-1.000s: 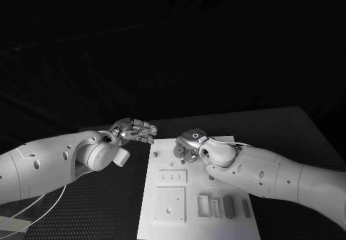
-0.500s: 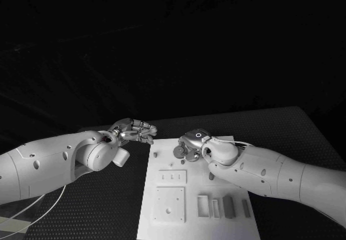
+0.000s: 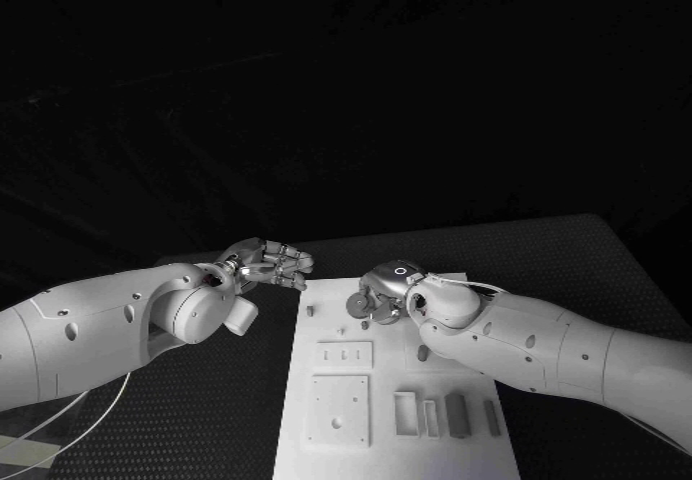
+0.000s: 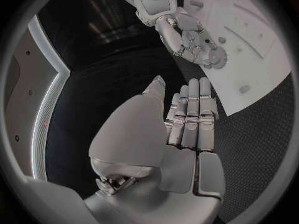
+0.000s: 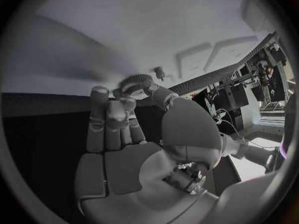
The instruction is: Assemble the parts on the task board
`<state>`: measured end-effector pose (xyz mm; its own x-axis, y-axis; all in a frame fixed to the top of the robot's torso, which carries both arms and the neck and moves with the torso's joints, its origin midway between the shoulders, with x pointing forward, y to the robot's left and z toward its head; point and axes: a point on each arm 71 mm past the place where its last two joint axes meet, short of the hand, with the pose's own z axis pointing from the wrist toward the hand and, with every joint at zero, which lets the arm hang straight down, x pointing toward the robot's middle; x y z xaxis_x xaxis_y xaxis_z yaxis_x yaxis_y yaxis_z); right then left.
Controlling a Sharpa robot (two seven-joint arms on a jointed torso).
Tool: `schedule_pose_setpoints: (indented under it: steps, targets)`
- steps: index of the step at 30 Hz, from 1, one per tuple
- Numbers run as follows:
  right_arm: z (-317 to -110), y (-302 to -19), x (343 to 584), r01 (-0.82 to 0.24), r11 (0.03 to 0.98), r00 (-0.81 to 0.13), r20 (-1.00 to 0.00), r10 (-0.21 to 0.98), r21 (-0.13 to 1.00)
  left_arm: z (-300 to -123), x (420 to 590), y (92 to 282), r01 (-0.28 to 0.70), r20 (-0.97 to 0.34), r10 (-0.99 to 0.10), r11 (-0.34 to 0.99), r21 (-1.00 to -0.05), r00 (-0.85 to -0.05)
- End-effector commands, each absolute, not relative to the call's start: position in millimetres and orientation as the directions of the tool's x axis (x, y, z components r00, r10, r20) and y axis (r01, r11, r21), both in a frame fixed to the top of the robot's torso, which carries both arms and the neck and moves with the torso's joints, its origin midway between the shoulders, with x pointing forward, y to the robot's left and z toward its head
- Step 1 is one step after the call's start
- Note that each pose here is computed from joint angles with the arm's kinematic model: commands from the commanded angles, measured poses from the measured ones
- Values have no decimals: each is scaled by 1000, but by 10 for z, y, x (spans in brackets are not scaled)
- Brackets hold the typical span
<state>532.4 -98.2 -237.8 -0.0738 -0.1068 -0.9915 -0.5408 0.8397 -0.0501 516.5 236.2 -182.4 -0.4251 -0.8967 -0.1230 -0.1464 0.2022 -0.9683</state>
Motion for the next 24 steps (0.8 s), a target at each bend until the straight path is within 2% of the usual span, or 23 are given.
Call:
schedule_pose_setpoints:
  steps: [1, 6, 14, 19, 24]
  targets:
    - [-2397, -1044, 5329, -528, 848, -97, -991, -95, -30, -1812, 5162, 2348, -142, -119, -892, 199, -970, -435]
    - [-2317, -1046, 5345, -552, 833, -74, -997, -3, 39, -1812, 5160, 2354, -142, -120, -894, 199, -970, -432]
    - [-2220, -1121, 5361, -574, 814, -31, -996, 87, 89, -1810, 5165, 2351, -139, -121, -894, 199, -970, -431]
    - [-2020, -1248, 5361, -590, 788, -14, -978, 208, 176, -1810, 5187, 2394, -137, -127, -900, 200, -970, -418]
    - [-1719, -1535, 5458, -540, 767, -109, -932, 345, 347, -1807, 5223, 2441, -128, -133, -905, 200, -971, -404]
